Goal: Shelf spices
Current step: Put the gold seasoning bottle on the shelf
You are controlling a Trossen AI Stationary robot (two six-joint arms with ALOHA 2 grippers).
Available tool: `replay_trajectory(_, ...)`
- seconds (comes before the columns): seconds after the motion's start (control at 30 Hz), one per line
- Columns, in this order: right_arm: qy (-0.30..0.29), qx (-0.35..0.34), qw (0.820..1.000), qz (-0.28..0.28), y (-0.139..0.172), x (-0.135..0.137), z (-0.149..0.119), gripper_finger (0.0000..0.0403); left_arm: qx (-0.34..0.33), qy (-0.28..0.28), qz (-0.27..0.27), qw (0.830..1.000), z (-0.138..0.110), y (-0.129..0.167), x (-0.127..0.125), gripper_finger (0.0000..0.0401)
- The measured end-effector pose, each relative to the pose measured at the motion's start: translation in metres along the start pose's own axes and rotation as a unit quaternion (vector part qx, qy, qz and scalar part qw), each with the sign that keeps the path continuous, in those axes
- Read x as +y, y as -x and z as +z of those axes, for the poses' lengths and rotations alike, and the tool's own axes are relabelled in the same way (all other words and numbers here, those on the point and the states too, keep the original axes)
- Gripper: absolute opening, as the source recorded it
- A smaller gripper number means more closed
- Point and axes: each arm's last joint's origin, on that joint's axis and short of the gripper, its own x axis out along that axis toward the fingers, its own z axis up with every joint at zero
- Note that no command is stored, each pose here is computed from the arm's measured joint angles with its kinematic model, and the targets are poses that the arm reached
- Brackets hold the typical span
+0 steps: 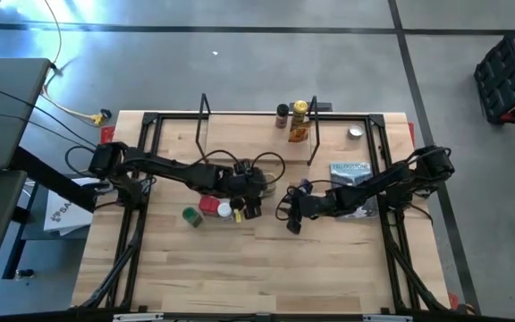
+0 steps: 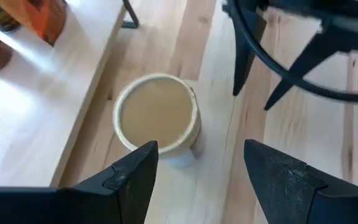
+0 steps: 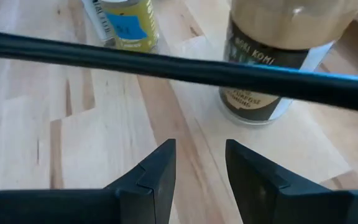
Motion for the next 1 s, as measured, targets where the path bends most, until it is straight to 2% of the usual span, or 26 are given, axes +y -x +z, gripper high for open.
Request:
replay_trajectory(0.3,0.002,0.002,1.000,-0.005,0.000,-0.001,-0.001,0.0133,-0.002,0.047,-0.021,0.999,0.004,-0.012,0.015,0.0242)
replay_trajectory(0.57,0.001,0.002,1.000,-0.005,0.000,-0.001,-0.001,0.0133,0.005,0.049,-0.085,0.995,0.007,-0.018,0.035,0.0295)
replay_trajectory(0.73,0.001,0.002,1.000,-0.005,0.000,-0.001,-0.001,0.0133,0.015,0.036,-0.069,0.997,0.007,-0.018,0.042,0.0300)
replay_trajectory(0.9,0.002,0.002,1.000,-0.005,0.000,-0.001,-0.001,0.0133,0.006,0.001,-0.035,0.999,0.020,-0.008,0.046,0.0301)
replay_trajectory(1.0,0.001,0.002,1.000,-0.005,0.000,-0.001,0.000,0.0133,-0.002,-0.008,-0.035,0.999,0.026,-0.005,0.048,0.0301)
